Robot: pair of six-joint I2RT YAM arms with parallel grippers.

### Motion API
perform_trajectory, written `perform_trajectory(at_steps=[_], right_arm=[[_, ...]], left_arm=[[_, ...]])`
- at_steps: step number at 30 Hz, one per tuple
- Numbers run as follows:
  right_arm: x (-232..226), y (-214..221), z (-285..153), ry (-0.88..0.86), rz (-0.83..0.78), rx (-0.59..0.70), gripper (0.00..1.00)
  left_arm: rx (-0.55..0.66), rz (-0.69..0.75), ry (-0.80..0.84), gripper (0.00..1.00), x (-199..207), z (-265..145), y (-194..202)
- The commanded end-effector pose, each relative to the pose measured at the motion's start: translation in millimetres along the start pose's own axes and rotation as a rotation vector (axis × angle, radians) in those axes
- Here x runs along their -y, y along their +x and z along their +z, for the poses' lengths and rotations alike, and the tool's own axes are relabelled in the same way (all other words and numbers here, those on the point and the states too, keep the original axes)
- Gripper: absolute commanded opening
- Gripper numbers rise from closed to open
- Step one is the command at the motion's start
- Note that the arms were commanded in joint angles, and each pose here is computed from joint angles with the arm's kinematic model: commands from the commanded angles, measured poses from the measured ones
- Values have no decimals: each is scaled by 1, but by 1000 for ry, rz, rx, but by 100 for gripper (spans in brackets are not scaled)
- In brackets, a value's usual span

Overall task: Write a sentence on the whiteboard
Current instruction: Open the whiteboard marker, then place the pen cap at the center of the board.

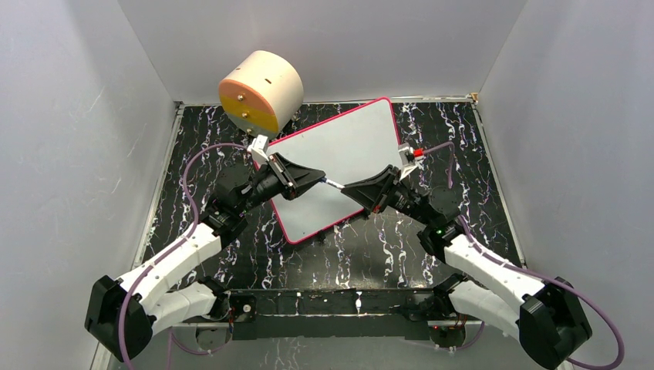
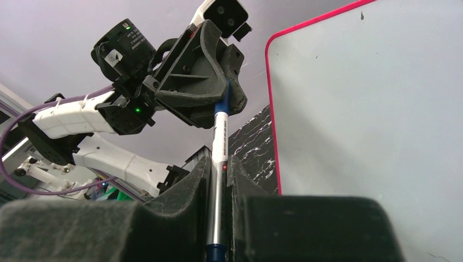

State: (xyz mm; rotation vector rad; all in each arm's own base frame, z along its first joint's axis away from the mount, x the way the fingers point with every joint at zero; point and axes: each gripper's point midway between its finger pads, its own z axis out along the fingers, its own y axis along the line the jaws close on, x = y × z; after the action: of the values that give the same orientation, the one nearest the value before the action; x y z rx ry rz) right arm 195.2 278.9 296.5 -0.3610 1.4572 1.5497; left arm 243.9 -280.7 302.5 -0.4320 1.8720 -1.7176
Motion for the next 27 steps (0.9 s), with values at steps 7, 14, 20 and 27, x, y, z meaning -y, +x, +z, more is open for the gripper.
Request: perform_trajectory(at_steps=[7,14,20,27], right_arm=[[-13,-8,-16,-16,-84,55,0],[-13,-7,-19,-13,-92,53,0],[-12,-16,-21,36,-160,50,0],[-11,-20,-22,76,-204,24,0]], left_arm=[[259,139,16,0,25,-19,-50],[306,189,-9,0,27,-27,-59],[426,426,-229,0,39,-49,-93],[546,677,-613,0,26,-93,-139]])
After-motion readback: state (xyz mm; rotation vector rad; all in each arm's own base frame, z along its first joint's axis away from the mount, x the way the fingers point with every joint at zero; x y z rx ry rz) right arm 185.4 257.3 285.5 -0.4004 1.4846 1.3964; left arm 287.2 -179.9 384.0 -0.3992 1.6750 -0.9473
